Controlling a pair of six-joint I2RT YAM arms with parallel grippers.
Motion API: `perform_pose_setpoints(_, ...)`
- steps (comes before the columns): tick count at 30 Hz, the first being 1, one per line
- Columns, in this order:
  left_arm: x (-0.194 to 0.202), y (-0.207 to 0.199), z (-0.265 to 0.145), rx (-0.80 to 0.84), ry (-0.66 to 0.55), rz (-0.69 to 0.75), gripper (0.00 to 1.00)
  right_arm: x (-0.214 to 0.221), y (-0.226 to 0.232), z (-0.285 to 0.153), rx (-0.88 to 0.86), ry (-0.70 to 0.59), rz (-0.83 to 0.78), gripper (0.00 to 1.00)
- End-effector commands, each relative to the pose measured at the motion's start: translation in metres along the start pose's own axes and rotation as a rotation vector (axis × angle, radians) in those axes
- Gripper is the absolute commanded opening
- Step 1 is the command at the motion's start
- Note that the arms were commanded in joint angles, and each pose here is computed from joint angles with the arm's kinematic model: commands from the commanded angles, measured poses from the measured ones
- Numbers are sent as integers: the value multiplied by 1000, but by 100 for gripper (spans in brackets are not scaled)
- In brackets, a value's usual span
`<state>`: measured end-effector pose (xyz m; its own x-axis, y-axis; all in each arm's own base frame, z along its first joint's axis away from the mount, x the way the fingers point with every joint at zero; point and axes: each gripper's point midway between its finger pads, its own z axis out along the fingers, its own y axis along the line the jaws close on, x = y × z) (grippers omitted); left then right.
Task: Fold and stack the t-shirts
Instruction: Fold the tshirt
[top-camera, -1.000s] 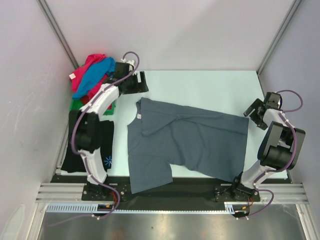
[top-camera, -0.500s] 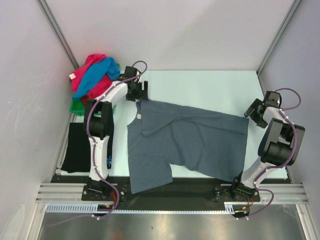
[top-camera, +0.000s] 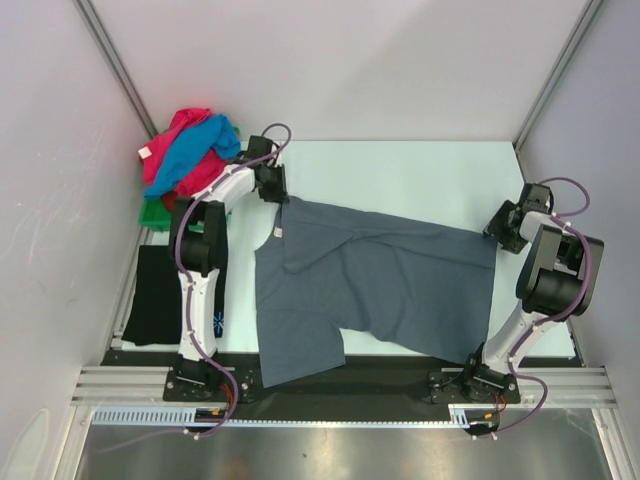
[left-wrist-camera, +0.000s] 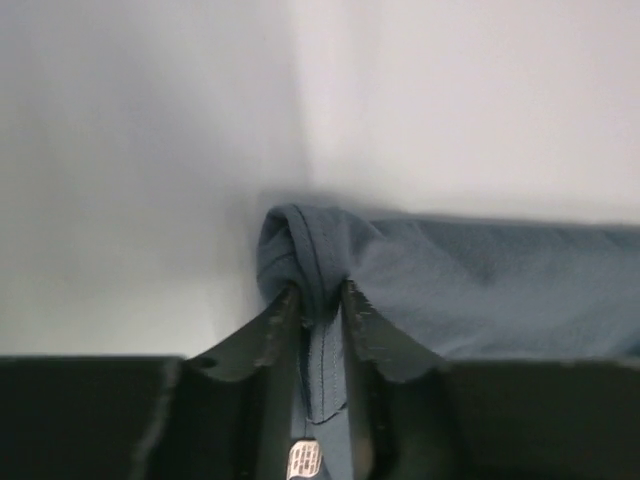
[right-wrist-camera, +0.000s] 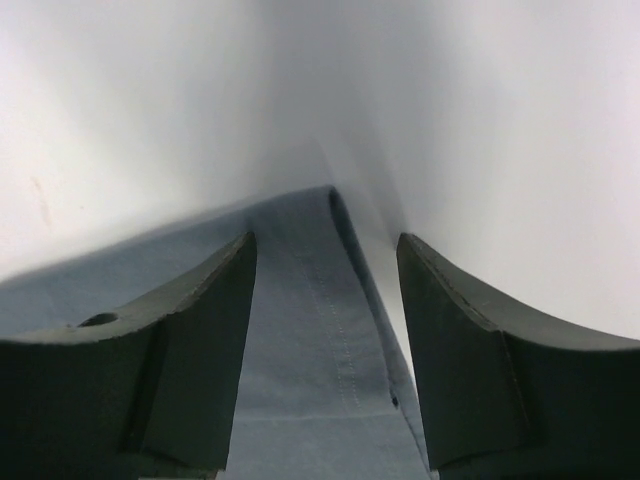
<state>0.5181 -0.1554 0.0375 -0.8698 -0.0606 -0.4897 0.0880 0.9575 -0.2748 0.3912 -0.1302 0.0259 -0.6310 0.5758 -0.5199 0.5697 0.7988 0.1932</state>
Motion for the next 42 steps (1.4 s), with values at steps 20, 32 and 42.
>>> perform_pose_setpoints(20, -117, 25, -18, -56, -376, -105, 48, -87, 56, 50, 1, -123, -21, 41)
perform_pose_setpoints(32, -73, 1, -153, -82, -445, -105, 81, -82, 62, -62, 49, -205, -24, 79)
perform_pose_setpoints(42, 82, -25, -150, 133, -195, -125, 85, 78, 254, -172, -698, -78, -293, 73)
